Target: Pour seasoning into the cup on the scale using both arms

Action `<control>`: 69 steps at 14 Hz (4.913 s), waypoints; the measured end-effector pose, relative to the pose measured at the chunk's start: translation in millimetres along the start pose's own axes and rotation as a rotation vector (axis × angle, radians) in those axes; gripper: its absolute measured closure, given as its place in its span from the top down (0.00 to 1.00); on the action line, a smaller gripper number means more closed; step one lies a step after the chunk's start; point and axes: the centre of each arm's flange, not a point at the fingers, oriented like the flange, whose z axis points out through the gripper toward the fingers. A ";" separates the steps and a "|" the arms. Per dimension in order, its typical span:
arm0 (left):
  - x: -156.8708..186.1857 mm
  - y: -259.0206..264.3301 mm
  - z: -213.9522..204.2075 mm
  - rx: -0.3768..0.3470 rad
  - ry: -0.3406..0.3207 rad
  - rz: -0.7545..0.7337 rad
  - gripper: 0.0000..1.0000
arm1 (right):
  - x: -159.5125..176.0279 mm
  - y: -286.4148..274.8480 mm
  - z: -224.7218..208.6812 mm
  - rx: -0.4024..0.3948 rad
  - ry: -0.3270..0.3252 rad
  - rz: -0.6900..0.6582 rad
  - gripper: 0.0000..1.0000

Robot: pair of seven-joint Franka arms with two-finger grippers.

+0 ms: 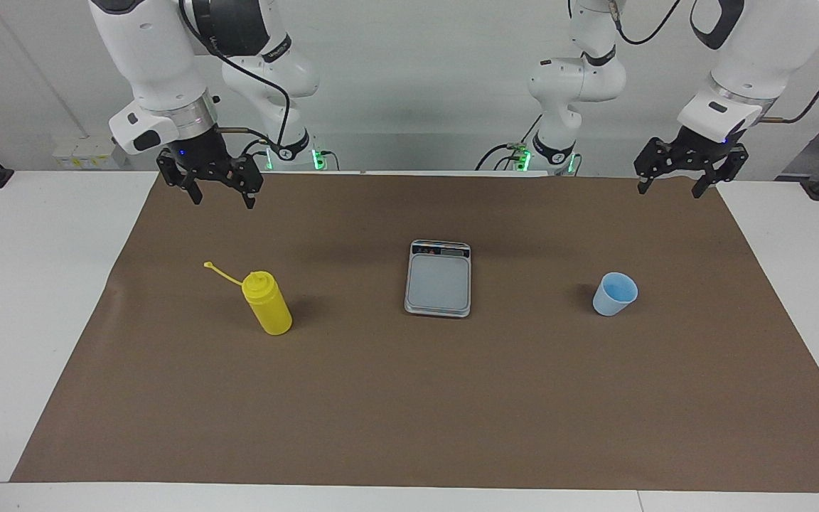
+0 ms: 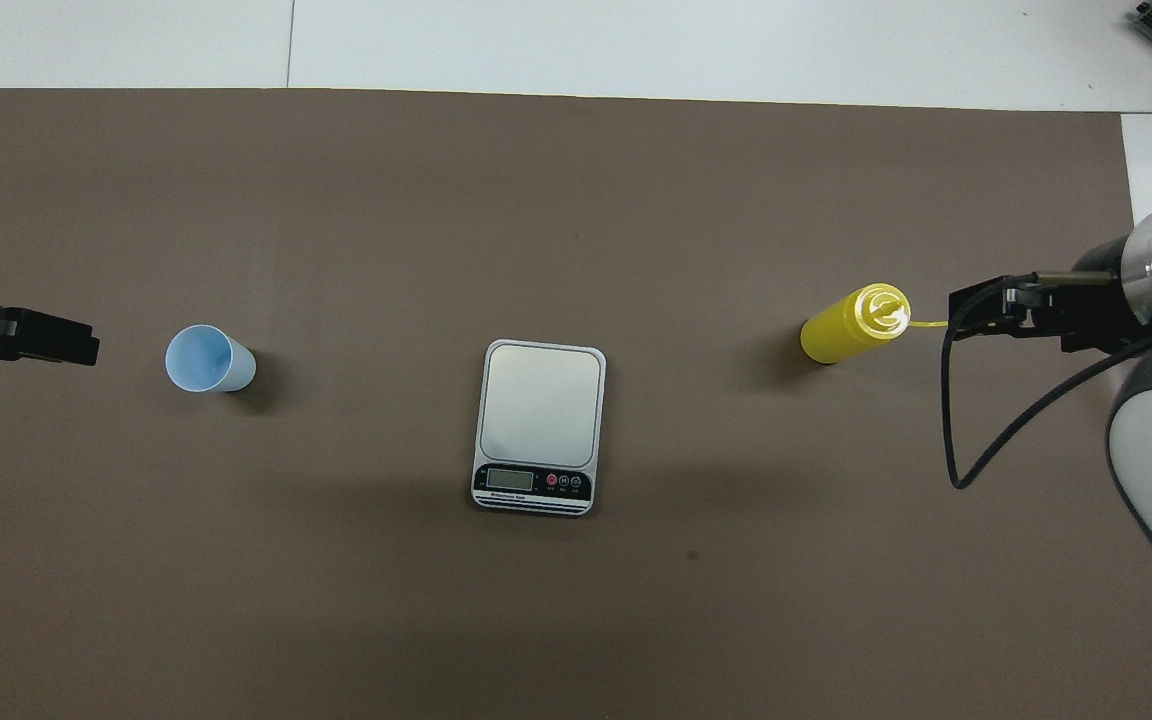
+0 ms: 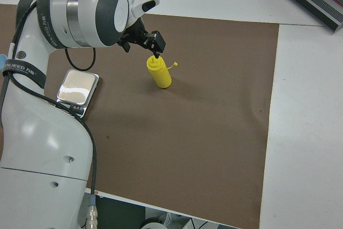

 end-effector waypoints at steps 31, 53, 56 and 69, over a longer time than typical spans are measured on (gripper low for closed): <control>39.7 -34.1 112.4 0.005 0.028 -0.062 1.00 | 0.3 2.0 0.9 0.000 -0.002 0.004 1.00; 5.3 -55.2 301.9 -0.061 0.002 -0.321 0.35 | 0.3 2.0 1.0 0.000 -0.002 0.004 1.00; 11.0 -55.0 293.9 -0.063 0.018 -0.298 0.04 | 0.3 2.0 1.2 -0.001 -0.002 0.004 1.00; 69.9 93.2 156.8 -0.108 0.076 -0.247 0.04 | 0.2 2.1 1.5 -0.001 -0.003 0.004 1.00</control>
